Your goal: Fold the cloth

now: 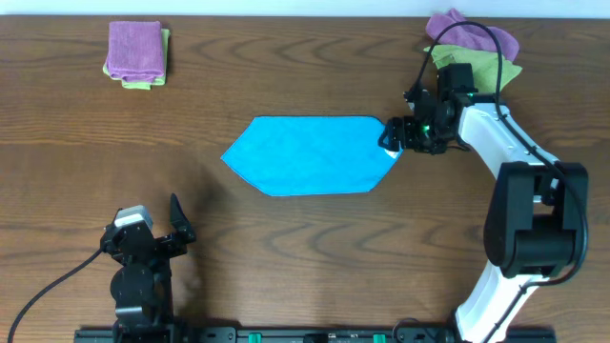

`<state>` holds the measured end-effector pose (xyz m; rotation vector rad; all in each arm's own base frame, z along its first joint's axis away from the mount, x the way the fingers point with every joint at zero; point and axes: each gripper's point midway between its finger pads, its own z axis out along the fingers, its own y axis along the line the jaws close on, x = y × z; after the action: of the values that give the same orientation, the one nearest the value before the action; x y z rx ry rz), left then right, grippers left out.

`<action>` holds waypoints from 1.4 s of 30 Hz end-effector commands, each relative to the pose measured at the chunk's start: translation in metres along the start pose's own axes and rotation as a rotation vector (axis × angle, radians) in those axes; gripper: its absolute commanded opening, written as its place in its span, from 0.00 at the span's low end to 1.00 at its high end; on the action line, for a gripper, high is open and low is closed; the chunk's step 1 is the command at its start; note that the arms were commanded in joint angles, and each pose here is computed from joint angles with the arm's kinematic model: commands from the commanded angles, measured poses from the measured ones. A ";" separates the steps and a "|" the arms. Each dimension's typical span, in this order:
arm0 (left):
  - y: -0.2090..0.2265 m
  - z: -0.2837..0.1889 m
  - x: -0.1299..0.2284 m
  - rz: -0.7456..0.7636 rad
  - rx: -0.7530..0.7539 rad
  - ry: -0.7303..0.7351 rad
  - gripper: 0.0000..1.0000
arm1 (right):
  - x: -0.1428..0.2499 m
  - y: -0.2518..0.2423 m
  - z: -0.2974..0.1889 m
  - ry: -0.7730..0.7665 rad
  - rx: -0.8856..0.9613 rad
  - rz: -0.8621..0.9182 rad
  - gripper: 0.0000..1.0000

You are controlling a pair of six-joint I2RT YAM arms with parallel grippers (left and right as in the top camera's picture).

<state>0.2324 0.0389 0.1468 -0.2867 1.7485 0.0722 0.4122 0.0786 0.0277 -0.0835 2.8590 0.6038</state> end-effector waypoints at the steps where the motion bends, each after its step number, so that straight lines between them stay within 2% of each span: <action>1: 0.000 0.003 0.014 0.002 0.000 0.031 0.95 | 0.005 -0.002 0.011 0.026 -0.034 0.019 0.80; 7: 0.000 0.003 0.014 0.002 0.000 0.031 0.96 | 0.006 -0.012 0.015 0.034 0.000 0.032 0.75; 18: 0.000 0.003 0.014 0.002 0.000 0.031 0.95 | 0.006 -0.035 0.009 0.024 0.048 0.104 0.75; 31: 0.000 0.003 0.014 0.002 0.000 0.031 0.95 | 0.001 -0.018 0.014 0.010 -0.064 0.097 0.49; 37: 0.000 0.003 0.014 0.002 0.000 0.031 0.95 | -0.004 -0.012 0.013 -0.007 -0.101 0.089 0.42; 42: 0.000 0.003 0.014 0.002 0.000 0.031 0.95 | -0.010 -0.003 0.014 -0.028 -0.139 0.088 0.42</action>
<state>0.2324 0.0389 0.1468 -0.2867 1.7485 0.0722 0.4261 0.0752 0.0181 0.0112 2.8033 0.7573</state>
